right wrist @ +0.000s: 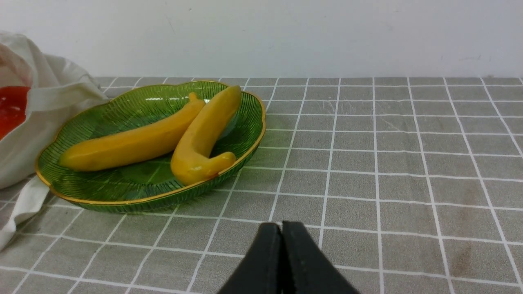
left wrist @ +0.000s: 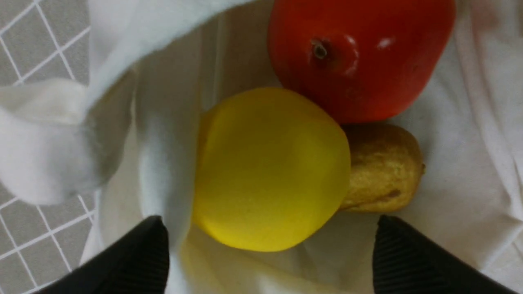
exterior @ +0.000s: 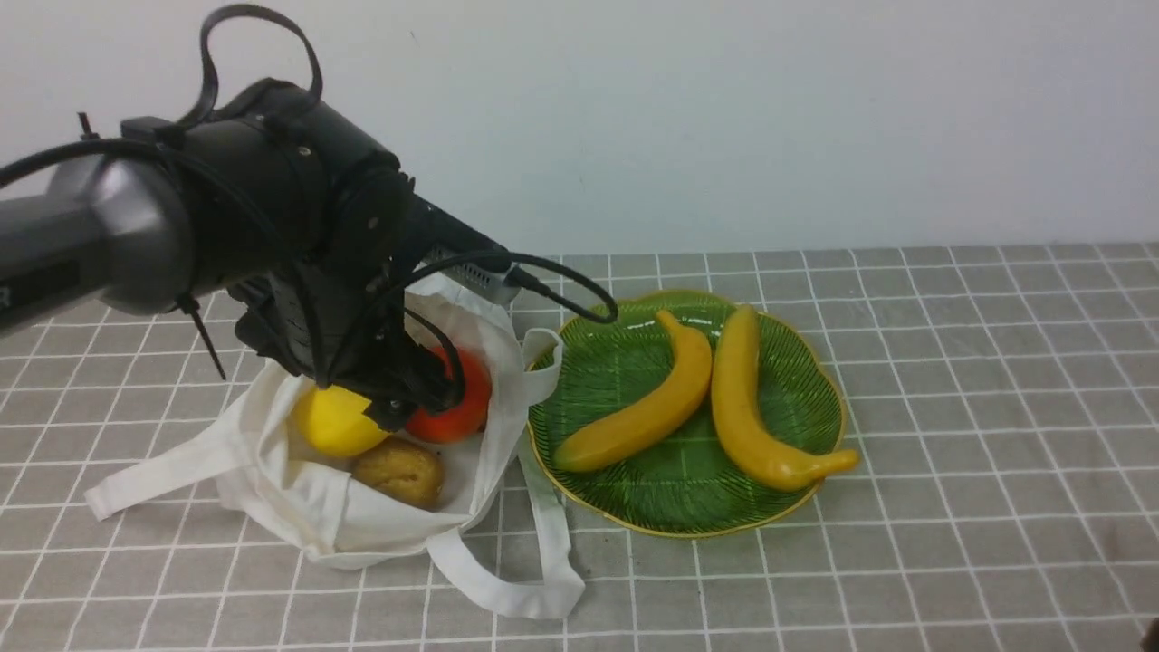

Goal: Take the fruit out of the bag on the grey coffee tablecloth and place them on the plate.
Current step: 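Reach into the bag and grasp the lemon with the left gripper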

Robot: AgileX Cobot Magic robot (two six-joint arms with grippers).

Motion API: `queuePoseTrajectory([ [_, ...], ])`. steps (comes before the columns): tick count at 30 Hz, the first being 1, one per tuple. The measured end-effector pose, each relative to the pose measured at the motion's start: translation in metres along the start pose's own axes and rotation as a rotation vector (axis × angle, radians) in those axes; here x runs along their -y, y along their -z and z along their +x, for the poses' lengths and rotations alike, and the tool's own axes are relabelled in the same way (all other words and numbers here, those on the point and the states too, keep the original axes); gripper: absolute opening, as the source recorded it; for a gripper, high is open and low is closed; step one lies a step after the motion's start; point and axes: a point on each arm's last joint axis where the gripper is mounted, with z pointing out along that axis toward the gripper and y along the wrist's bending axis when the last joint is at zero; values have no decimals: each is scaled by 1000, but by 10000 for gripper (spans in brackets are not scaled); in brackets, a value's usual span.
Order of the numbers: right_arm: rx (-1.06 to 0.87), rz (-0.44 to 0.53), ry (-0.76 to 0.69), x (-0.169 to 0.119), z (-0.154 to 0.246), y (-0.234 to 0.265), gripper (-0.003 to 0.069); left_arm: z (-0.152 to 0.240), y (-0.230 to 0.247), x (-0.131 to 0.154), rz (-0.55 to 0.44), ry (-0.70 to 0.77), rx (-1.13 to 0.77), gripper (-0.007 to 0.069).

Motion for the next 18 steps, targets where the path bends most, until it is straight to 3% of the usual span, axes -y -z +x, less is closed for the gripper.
queuePoseTrajectory([
  [11,0,0,0,0,0,0,-15,-16,26,18,3,-41,50,556],
  [16,0,0,0,0,0,0,-15,-19,16,24,6,-56,30,513],
  [18,0,0,0,0,0,0,-15,-21,7,24,-35,-88,15,505],
])
